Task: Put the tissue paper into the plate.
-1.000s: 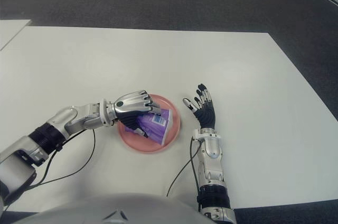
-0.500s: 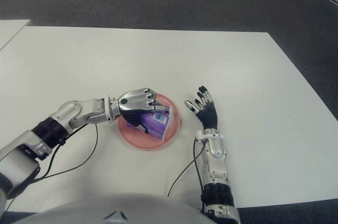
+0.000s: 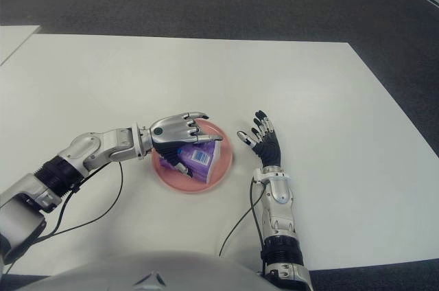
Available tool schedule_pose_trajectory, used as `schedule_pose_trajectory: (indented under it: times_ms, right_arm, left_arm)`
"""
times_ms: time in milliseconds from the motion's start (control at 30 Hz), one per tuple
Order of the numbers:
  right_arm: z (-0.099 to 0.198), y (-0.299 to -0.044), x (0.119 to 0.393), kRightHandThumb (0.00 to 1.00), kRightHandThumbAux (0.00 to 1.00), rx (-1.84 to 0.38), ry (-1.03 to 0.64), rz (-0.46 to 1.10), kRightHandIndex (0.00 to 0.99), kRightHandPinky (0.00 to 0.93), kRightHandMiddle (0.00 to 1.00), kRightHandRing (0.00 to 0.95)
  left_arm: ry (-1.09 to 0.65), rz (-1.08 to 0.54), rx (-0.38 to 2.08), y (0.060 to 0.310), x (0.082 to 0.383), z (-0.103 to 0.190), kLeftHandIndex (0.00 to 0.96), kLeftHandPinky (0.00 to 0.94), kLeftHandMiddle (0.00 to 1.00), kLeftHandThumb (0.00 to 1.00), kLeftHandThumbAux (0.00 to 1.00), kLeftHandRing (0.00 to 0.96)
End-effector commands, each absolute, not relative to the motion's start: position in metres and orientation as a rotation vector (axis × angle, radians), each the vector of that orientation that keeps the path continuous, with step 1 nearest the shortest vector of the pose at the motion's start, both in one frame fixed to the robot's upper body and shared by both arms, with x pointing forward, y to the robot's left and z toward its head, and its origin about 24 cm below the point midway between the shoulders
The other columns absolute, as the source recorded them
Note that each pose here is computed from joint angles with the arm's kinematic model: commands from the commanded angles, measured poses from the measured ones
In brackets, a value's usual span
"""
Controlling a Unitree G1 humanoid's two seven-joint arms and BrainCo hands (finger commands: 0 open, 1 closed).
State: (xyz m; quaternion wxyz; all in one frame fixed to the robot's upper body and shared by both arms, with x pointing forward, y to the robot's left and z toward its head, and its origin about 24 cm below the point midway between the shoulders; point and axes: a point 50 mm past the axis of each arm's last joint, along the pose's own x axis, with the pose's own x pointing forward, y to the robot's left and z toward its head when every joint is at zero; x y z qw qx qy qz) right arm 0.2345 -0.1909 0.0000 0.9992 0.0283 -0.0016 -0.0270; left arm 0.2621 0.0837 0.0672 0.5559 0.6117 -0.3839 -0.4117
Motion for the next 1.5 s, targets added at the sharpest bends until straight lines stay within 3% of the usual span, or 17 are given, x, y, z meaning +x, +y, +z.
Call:
schedule_pose_trajectory:
  times_ms: [33,833,1133,1500]
  right_arm:
    - [-0.005,-0.19,0.232,0.0,0.782,0.059,0.008,-0.061,0.0,0.033,0.0,0.0]
    - [-0.006,-0.194,0.23,0.0,0.777,0.054,0.025,-0.067,0.0,0.019,0.0,0.0]
    - [-0.006,-0.19,0.235,0.0,0.813,0.078,0.026,-0.062,0.0,0.027,0.0,0.0]
    - [-0.003,-0.185,0.236,0.008,0.804,0.066,-0.017,-0.097,0.0,0.025,0.0,0.0]
  left_arm:
    - [-0.803,-1.024,1.529,0.096,0.257,0.047,0.0,0.0,0.0,0.0,0.366,0.0]
    - [-0.806,-0.926,1.533,0.1,0.258,0.046,0.0,0.0,0.0,0.0,0.353,0.0]
    - [-0.861,-0.774,1.333,0.102,0.262,0.081,0.0,0.0,0.0,0.0,0.347,0.0]
    - [-0.818,-0.533,1.025,0.104,0.273,0.084,0.0,0.0,0.0,0.0,0.316,0.0]
